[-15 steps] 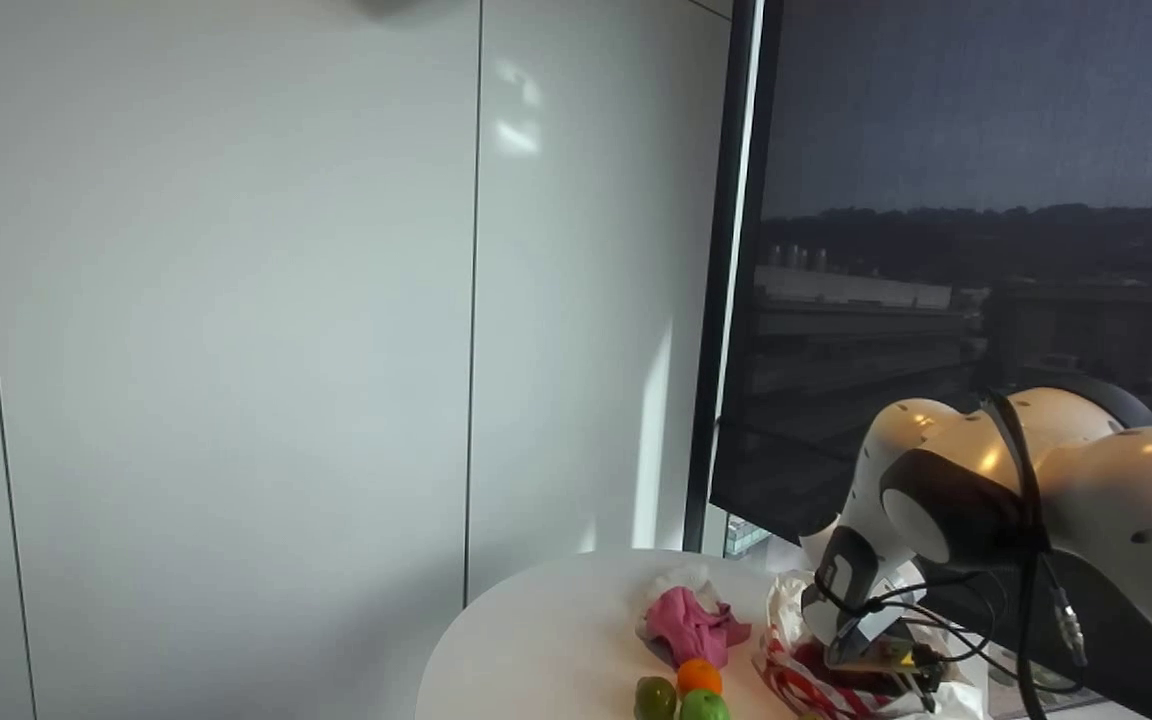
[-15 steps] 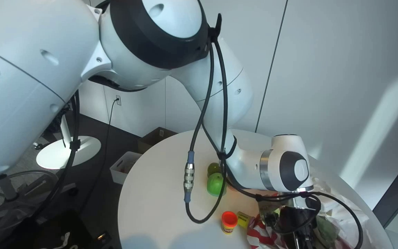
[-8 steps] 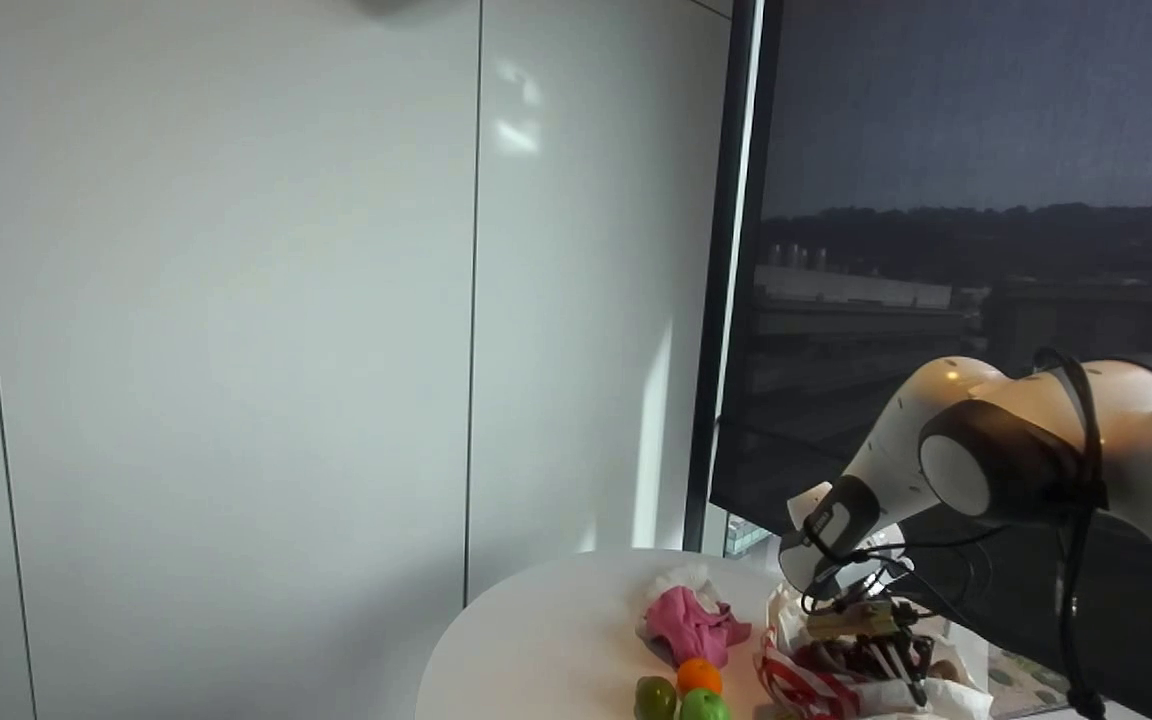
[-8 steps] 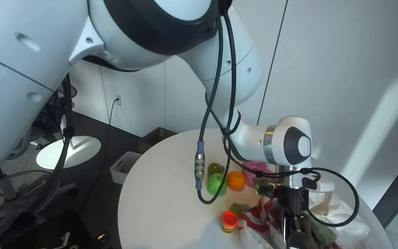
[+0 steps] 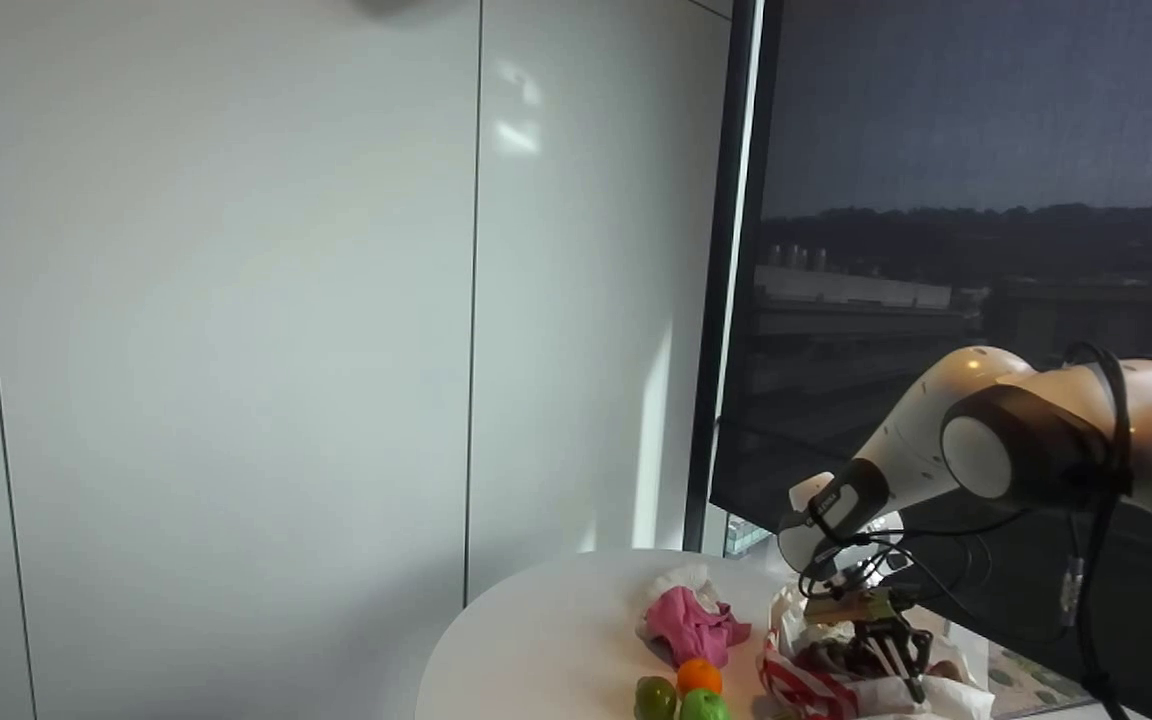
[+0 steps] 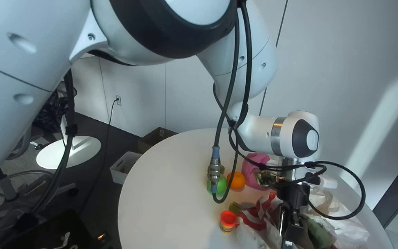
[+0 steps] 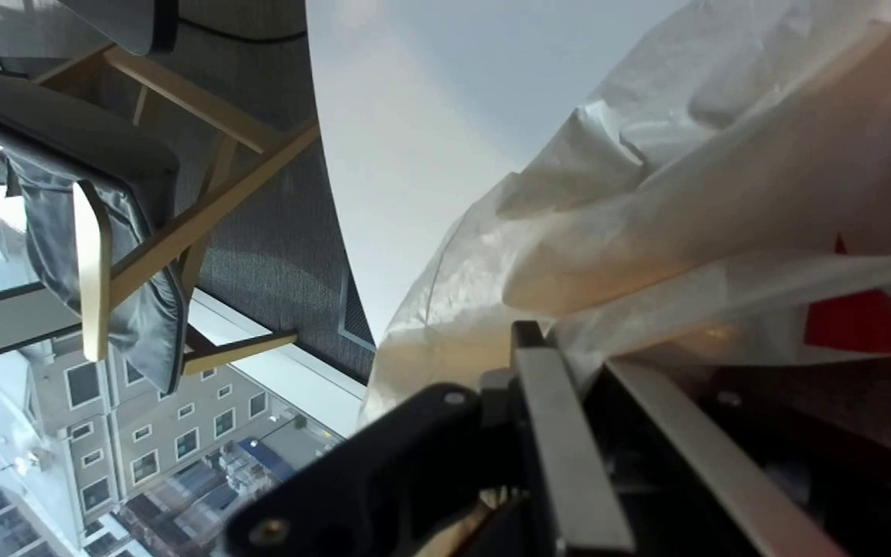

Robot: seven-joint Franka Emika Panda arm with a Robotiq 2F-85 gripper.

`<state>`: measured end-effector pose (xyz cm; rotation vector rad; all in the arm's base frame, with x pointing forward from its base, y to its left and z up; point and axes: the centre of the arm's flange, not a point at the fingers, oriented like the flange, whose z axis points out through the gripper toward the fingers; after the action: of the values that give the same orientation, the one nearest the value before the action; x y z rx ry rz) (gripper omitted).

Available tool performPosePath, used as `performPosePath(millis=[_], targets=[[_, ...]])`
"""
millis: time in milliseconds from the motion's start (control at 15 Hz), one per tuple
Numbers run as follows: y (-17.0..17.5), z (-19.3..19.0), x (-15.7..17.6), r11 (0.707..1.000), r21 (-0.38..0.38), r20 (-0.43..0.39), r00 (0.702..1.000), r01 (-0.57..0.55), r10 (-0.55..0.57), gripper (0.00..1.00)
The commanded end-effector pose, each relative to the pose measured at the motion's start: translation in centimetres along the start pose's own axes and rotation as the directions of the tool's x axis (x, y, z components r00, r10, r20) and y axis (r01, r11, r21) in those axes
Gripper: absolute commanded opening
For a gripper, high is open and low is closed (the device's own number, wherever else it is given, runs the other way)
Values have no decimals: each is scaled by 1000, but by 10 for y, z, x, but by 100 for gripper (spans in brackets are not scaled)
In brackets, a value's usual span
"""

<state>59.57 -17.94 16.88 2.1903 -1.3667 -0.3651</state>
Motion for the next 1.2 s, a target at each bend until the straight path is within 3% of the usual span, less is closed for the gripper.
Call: performPosePath(millis=[0, 133, 333, 533, 667, 1133], targets=[[0, 7, -6, 1000, -22, -12, 1000, 14, -15, 36], [4, -10, -18, 1000, -17, -80, 997, 21, -22, 39], [8, -44, -39, 999, 5, -195, 980, 44, -42, 61], [5, -78, -65, 987, 112, -277, 958, 111, -77, 83], [-5, -91, -81, 960, 229, -267, 959, 158, -94, 98], [-40, -86, -132, 831, 520, -101, 981, 196, -167, 100]])
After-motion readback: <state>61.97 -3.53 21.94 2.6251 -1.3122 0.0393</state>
